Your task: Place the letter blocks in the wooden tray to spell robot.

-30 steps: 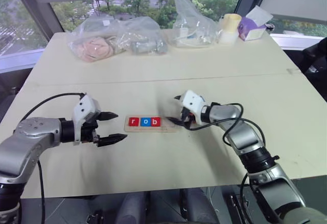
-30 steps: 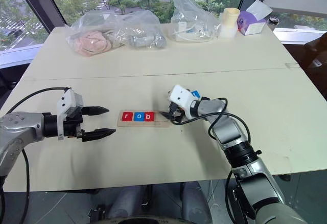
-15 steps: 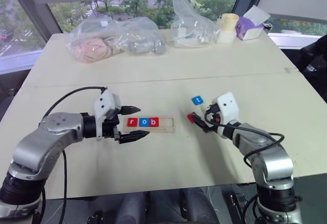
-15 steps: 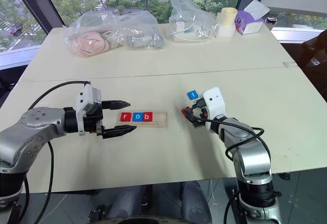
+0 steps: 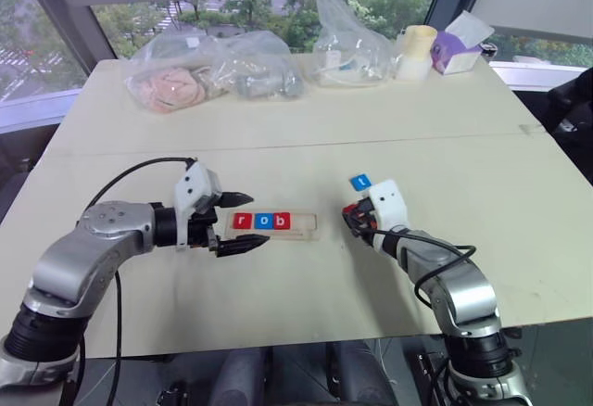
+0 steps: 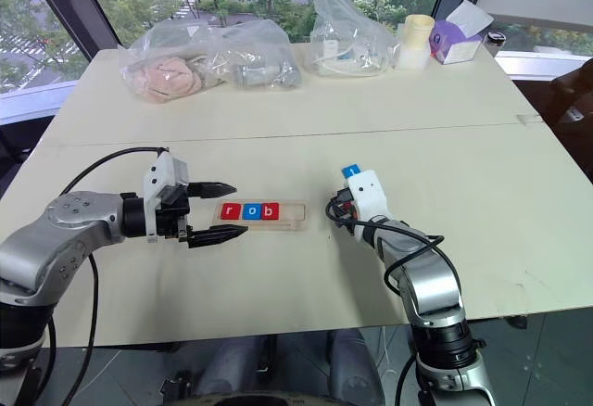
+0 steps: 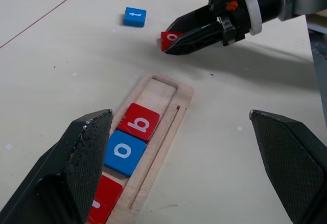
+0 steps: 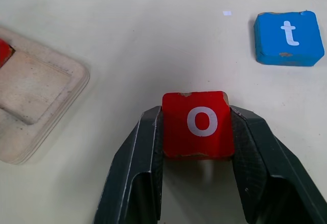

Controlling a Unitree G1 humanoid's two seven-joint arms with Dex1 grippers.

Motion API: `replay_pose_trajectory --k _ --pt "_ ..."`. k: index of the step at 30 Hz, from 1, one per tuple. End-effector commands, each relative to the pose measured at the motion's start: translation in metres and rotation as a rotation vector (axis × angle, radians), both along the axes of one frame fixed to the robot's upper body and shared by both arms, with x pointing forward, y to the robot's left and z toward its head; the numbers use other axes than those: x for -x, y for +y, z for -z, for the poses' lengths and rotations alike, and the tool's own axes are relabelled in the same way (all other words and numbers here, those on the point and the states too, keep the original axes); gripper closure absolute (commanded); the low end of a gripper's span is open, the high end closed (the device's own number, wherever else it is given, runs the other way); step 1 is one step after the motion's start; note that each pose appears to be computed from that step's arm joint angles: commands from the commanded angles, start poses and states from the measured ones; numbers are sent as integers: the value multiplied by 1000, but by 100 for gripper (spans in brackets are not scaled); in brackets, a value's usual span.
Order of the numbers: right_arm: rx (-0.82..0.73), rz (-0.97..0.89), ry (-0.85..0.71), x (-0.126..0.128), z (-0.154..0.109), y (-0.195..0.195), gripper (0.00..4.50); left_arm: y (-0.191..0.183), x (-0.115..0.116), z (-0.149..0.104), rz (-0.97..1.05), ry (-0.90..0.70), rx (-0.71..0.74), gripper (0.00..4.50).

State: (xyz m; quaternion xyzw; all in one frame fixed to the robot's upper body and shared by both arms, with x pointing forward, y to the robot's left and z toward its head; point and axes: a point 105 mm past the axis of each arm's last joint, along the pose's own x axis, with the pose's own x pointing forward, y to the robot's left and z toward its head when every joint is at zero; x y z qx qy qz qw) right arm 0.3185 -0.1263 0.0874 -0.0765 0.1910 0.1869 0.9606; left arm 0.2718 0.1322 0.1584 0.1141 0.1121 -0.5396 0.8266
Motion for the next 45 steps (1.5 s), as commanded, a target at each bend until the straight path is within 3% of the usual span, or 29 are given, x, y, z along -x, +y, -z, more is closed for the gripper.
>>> replay_pose_trajectory --k 1,5,11,17,18,23,25,27,34,45 --pt "-45 32 -24 12 -15 5 331 -4 3 -6 10 -39 1 0" --pt "-117 102 53 37 -12 10 331 -6 2 -5 13 -37 12 0" --pt "-136 170 119 47 -22 8 331 -8 0 0 26 -29 1 0" --pt "-129 162 155 47 -19 13 33 -7 -2 0 31 -30 -8 0" --pt "-127 157 152 47 -20 13 4 -7 -2 0 32 -30 -10 0" --pt "-189 77 28 39 -38 11 4 -7 -2 -1 35 -31 -14 0" --pt "-138 -91 -142 34 -62 3 4 -5 0 -3 55 -25 -20 0" --pt "-73 -256 -214 36 -69 -7 4 -3 4 -6 92 -13 -34 0" --pt "125 -586 -206 48 -34 -45 4 4 20 -11 213 16 -138 0" --pt "198 -842 -125 25 -8 -55 4 -2 30 -19 212 -6 -153 0"
